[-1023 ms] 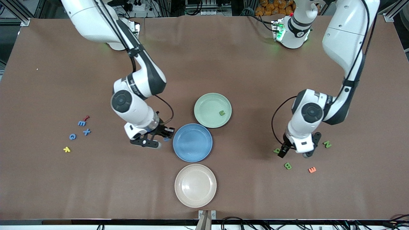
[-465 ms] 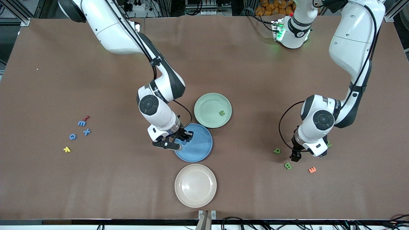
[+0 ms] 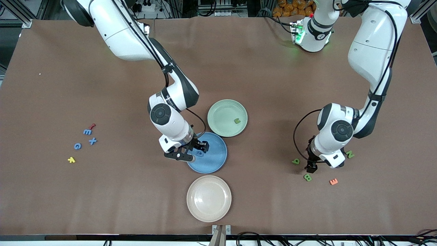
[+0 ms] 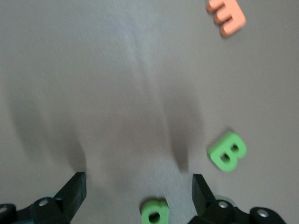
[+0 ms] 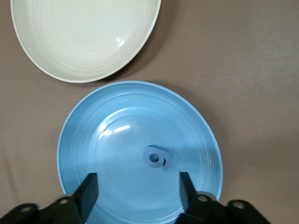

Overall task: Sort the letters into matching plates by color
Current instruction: 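Grasp the green q with the left gripper while the right gripper reaches X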

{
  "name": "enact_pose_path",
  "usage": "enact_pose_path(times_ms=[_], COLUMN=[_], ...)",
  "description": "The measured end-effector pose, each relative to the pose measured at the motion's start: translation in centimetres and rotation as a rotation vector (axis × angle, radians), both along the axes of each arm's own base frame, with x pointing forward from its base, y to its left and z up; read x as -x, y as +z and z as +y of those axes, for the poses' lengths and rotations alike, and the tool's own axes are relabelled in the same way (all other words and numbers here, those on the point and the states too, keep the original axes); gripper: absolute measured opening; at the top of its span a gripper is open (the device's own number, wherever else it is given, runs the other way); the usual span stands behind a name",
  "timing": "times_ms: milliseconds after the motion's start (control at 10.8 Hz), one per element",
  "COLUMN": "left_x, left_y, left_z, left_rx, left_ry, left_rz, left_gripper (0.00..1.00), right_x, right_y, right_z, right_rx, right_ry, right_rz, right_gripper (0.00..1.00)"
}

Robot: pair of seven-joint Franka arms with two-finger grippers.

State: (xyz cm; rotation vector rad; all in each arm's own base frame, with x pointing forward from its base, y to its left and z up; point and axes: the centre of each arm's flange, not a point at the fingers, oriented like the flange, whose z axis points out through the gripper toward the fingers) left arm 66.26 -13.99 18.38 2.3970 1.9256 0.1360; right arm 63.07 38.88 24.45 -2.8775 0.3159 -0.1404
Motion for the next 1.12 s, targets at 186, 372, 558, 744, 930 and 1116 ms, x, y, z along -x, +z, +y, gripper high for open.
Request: enact_pose_path(times_ms=[186, 372, 558, 744, 930, 1116], left_x=[-0.1, 0.3, 0.4, 0.3, 0.3, 0.2], left_y=[-0.1, -0.7, -1.4, -1.4, -1.4, -1.4], left_z=[-2.9, -4.4, -4.8, -4.8, -4.7, -4.7], left_rx=[0.007, 0.008, 0.007, 0.007, 0.007, 0.006], left_ry=[-0.038, -0.061, -0.066, -0.065, -0.064, -0.064], left_rz=[-0.009, -0.003, 0.005, 0.003, 0.003, 0.003], left_gripper=[1.00, 1.00, 1.00, 1.00, 1.00, 1.00], right_x=[-0.7, -2.5, -5.1, -6.3, -6.3, -6.1], right_y=[0.9, 2.1, 3.4, 3.5, 2.9, 2.5], right_z=[-0.8, -5.1, -12.8, -20.3, -26.7, -31.4], right_rx=[0.009, 0.056, 0.094, 0.117, 0.139, 0.158], right_ry=[0.018, 0.056, 0.079, 0.130, 0.200, 0.293], right_rz=[-0.015, 0.016, 0.044, 0.050, 0.055, 0.053], right_gripper=[0.99, 1.00, 1.00, 1.00, 1.00, 1.00])
